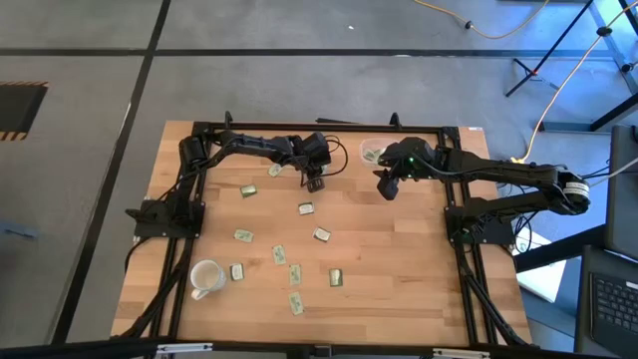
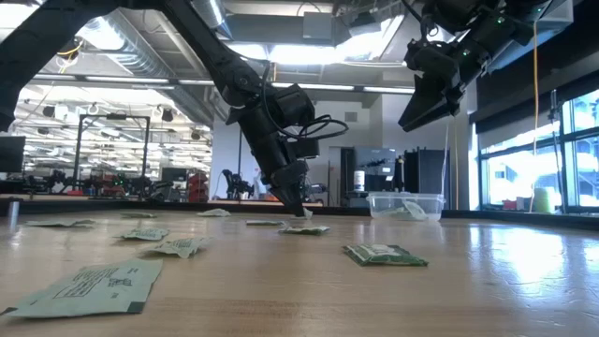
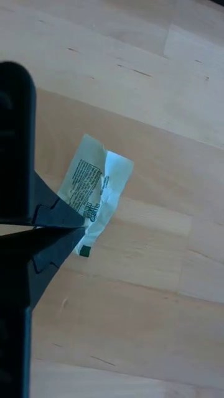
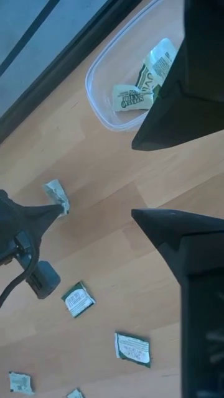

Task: Pick and place Stevia / Truvia into bins
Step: Put the green stevia packet into the transparent container

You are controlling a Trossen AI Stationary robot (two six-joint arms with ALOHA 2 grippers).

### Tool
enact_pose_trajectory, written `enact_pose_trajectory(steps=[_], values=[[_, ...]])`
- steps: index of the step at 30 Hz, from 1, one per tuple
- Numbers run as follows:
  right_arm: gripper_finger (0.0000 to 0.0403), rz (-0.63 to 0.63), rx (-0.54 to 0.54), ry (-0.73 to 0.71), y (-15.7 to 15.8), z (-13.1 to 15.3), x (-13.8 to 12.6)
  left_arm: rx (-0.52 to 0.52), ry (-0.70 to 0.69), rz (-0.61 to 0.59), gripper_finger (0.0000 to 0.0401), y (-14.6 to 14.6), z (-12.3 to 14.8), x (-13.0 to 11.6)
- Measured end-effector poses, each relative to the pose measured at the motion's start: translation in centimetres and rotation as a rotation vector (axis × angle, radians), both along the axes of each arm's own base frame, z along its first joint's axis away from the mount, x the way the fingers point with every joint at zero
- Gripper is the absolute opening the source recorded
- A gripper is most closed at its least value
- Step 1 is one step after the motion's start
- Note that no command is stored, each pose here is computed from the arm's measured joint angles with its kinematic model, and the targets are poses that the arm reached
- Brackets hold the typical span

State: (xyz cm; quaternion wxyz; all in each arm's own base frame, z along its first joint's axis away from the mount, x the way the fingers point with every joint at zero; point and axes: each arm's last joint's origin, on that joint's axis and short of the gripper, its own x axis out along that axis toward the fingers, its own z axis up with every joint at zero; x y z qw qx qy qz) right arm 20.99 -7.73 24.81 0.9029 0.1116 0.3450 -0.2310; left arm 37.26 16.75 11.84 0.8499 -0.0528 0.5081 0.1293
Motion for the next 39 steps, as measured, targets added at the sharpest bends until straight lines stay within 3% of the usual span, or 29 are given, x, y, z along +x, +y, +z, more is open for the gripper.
enact_pose_trajectory(steps=[7,12,16,21,25,32,39], values=[[0.0165,0.000,0.012,0.033,0.1,-0.2,-0.2,-0.002,-0.008,-0.064,0.0002,-1.5,1.7,-0.1],[0.0165,0.021,-0.002,0.046,0.1,-0.3,-0.2,0.008,-0.142,-0.152,0.0002,-2.7,5.6,0.1],[0.0165,0.148,-0.045,0.060,0.5,-0.2,0.0,-0.077,-0.248,-0.274,0.0002,-4.0,7.6,0.2],[0.0165,0.409,-0.077,-0.004,1.9,0.1,0.9,-0.209,-0.423,-0.419,0.0002,-5.0,10.3,0.1],[0.0165,0.617,-0.218,-0.048,3.5,0.5,1.8,-0.319,-0.530,-0.475,0.0002,-5.3,11.6,0.3],[0.0165,0.742,-0.556,-0.084,5.8,1.7,3.0,-0.457,-0.602,-0.491,0.0003,-5.5,12.3,0.6],[0.0165,0.765,-0.643,-0.054,6.5,1.3,3.8,-0.553,-0.673,-0.549,0.0003,-6.2,13.1,1.1]])
